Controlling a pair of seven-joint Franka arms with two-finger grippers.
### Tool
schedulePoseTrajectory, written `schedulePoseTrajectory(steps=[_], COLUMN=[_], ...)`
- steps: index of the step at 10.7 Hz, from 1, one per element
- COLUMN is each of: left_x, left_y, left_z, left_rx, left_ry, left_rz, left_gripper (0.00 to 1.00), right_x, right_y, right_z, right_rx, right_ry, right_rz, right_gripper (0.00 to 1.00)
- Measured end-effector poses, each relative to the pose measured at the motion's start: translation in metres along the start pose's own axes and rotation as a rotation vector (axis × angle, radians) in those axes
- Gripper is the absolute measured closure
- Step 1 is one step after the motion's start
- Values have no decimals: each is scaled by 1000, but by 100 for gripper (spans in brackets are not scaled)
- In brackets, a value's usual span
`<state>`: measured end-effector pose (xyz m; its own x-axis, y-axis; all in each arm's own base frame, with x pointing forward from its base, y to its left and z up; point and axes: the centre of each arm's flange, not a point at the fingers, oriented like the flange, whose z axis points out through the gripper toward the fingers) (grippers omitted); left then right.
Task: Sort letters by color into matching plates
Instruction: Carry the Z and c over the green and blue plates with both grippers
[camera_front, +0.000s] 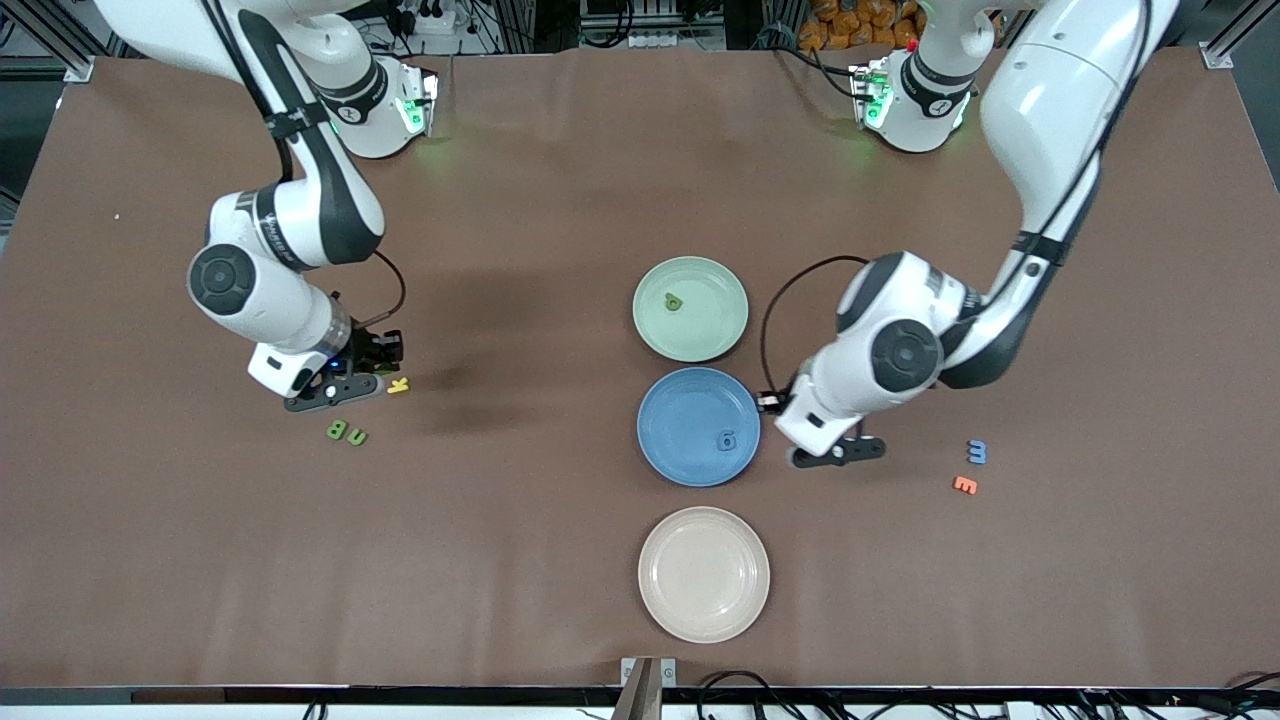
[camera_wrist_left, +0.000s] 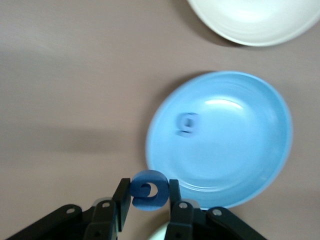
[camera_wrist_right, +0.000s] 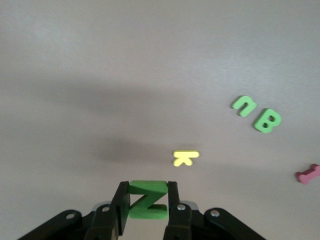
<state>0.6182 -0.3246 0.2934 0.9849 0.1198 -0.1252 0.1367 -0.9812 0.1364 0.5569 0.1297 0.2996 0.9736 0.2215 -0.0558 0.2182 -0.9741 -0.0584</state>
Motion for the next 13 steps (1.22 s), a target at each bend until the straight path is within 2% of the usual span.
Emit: schedulePoseTrajectory(steps=[3, 5, 6, 9, 11, 13], left_x=[-23, -25, -23, -18, -13, 0], left_y=[45, 50, 48, 47, 46, 37], left_z=[16, 21, 21, 17, 11, 1], left_rx=[-47, -55, -52, -49, -9, 33], left_ry=[36, 43, 47, 64, 118, 180], left_rz=[-18, -25, -30, -33, 9, 33], left_gripper=[65, 65, 61, 24, 0, 0], right_x=[1, 3, 4, 10, 16, 18], right_y=[-42, -65, -77, -120, -167, -215], right_z=[0, 4, 8, 17, 18, 17], right_rx=[5, 12, 16, 32, 57, 93], right_ry=[7, 35, 46, 87, 96, 106], right_rz=[53, 89, 103, 155, 209, 283], right_gripper=[66, 66, 66, 66, 66, 66])
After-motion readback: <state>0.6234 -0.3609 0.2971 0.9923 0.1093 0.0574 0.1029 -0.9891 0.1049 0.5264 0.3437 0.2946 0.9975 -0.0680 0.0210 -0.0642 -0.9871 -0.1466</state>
